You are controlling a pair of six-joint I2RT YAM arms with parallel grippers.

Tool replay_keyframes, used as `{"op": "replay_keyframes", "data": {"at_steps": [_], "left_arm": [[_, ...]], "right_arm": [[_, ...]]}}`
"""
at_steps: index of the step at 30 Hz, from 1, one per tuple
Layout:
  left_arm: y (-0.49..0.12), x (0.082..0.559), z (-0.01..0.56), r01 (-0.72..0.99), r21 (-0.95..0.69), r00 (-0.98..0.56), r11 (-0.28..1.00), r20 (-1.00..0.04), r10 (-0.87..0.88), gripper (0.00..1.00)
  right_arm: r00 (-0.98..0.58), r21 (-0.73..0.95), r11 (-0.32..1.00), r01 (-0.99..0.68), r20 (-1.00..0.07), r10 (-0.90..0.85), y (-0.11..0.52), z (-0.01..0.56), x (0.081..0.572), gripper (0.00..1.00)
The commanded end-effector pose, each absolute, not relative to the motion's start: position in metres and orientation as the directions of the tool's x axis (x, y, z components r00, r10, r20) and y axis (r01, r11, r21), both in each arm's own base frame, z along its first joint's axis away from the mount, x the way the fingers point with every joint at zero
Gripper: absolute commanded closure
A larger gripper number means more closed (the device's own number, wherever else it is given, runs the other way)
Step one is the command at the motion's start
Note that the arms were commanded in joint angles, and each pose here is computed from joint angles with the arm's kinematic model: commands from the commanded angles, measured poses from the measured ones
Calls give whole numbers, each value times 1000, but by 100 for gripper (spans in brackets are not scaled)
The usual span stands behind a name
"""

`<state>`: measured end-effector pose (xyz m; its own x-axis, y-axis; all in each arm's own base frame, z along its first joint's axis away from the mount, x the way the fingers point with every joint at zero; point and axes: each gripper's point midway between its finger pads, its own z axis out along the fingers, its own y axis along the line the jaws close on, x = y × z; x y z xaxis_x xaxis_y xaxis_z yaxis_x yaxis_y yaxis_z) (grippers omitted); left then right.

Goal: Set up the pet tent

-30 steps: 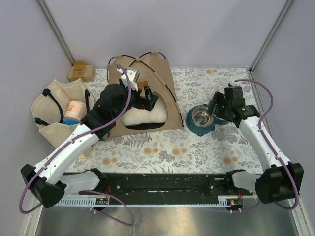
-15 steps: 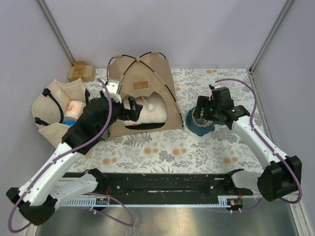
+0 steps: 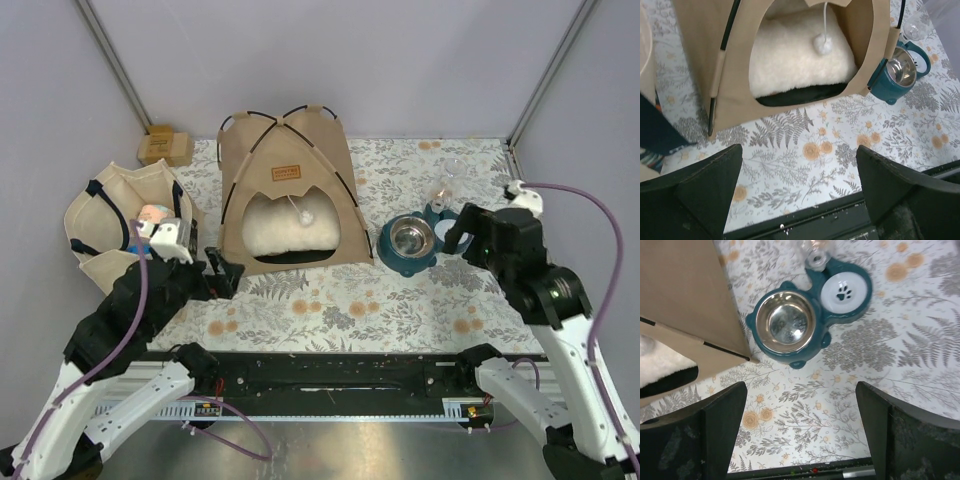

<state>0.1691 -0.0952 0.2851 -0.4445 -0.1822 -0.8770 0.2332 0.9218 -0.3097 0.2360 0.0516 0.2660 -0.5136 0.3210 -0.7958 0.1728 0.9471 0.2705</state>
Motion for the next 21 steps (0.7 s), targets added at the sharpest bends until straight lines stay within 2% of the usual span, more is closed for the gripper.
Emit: {"op": "replay_keyframes", "data": {"at_steps": [1, 10, 21], "left_arm": [[-75, 146, 277, 169, -361, -467, 917, -849, -247, 1], [-41, 115, 277, 71, -411, -454, 909, -825, -337, 1], [-13, 89, 298, 39, -431, -416, 901, -827, -378, 1]], "right_arm": [[-439, 228, 911, 344, -818, 370, 3, 296, 184, 0], [-360, 301, 897, 325, -837, 411, -20, 332, 113, 0], [-354, 339, 903, 266, -837, 418, -24, 343, 75, 1]]}}
